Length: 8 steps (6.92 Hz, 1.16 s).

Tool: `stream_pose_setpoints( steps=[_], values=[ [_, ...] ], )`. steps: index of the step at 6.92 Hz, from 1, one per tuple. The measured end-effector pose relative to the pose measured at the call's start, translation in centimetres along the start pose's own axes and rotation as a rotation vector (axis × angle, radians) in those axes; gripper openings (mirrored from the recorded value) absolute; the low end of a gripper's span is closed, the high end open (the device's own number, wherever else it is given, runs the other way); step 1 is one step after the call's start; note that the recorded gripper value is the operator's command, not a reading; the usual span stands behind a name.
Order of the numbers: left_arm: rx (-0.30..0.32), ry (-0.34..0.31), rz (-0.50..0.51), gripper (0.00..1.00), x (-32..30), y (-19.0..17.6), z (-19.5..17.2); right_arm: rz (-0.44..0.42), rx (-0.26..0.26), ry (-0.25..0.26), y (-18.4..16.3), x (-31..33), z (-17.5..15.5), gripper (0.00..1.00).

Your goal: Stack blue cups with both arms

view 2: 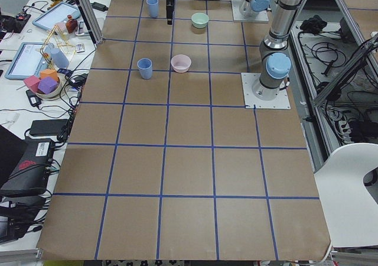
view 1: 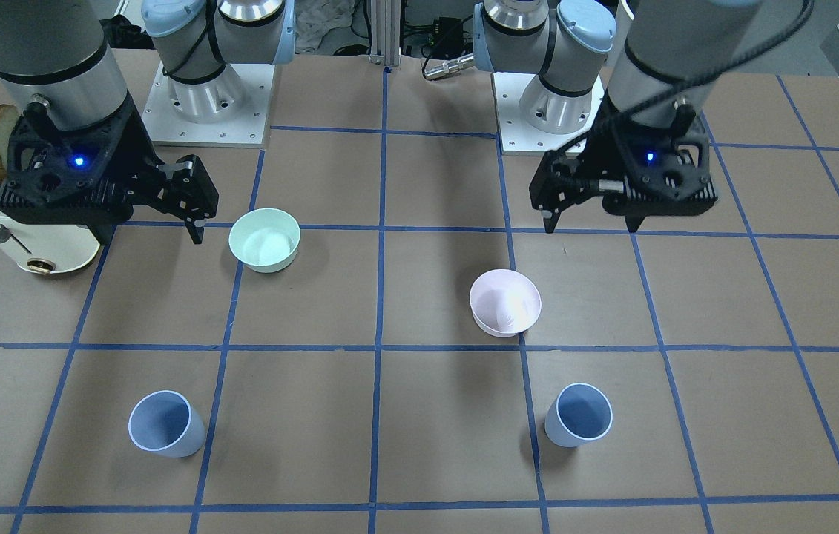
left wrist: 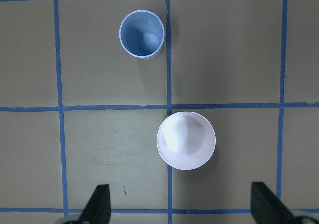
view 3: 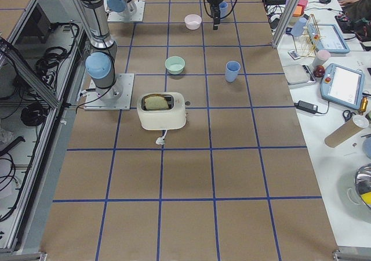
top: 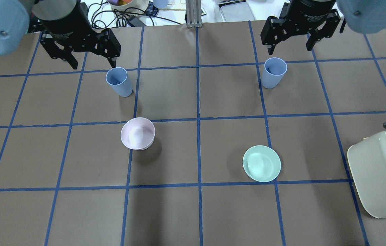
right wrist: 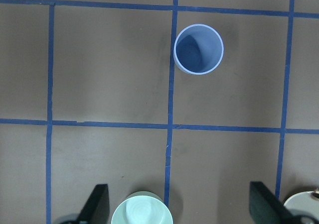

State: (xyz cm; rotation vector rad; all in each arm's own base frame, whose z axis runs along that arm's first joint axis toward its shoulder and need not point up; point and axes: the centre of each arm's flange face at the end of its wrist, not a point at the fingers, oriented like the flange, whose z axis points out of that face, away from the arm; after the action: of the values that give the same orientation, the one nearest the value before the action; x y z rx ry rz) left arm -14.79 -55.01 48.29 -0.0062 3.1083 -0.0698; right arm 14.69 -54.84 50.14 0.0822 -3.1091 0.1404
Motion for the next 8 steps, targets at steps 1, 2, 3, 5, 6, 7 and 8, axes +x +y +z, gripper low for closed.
stream_pose_setpoints(
  steps=[1, 2, 3, 5, 6, 7, 8],
  values=[
    [-0.002, 0.001, 0.004, 1.0, 0.2, -2.9, 3.9, 0.0, 0.0, 0.0, 0.0, 0.0, 0.0, 1.0],
    [-0.002, -0.001, 0.012, 1.0, 0.4, -5.7, 8.2, 0.0, -0.001, 0.001, 0.0, 0.0, 0.0, 1.0],
    [0.02, -0.003, 0.019, 1.0, 0.6, -8.2, 12.7, 0.0, -0.003, 0.001, 0.0, 0.0, 0.1, 1.0],
    [0.033, -0.037, 0.033, 0.85, 0.6, -11.0, 19.7, 0.001, -0.006, 0.0, 0.0, 0.0, 0.2, 1.0],
    [0.024, -0.057, 0.048, 0.57, 0.5, -11.5, 21.7, 0.001, -0.007, 0.0, 0.0, 0.0, 0.2, 1.0],
    [0.014, -0.068, 0.056, 0.31, 0.5, -11.8, 23.1, 0.001, -0.009, 0.0, 0.0, 0.0, 0.3, 1.0],
    [0.009, -0.073, 0.06, 0.0, 0.5, -12.0, 24.1, 0.001, -0.01, 0.0, 0.0, 0.0, 0.3, 1.0]
  ],
)
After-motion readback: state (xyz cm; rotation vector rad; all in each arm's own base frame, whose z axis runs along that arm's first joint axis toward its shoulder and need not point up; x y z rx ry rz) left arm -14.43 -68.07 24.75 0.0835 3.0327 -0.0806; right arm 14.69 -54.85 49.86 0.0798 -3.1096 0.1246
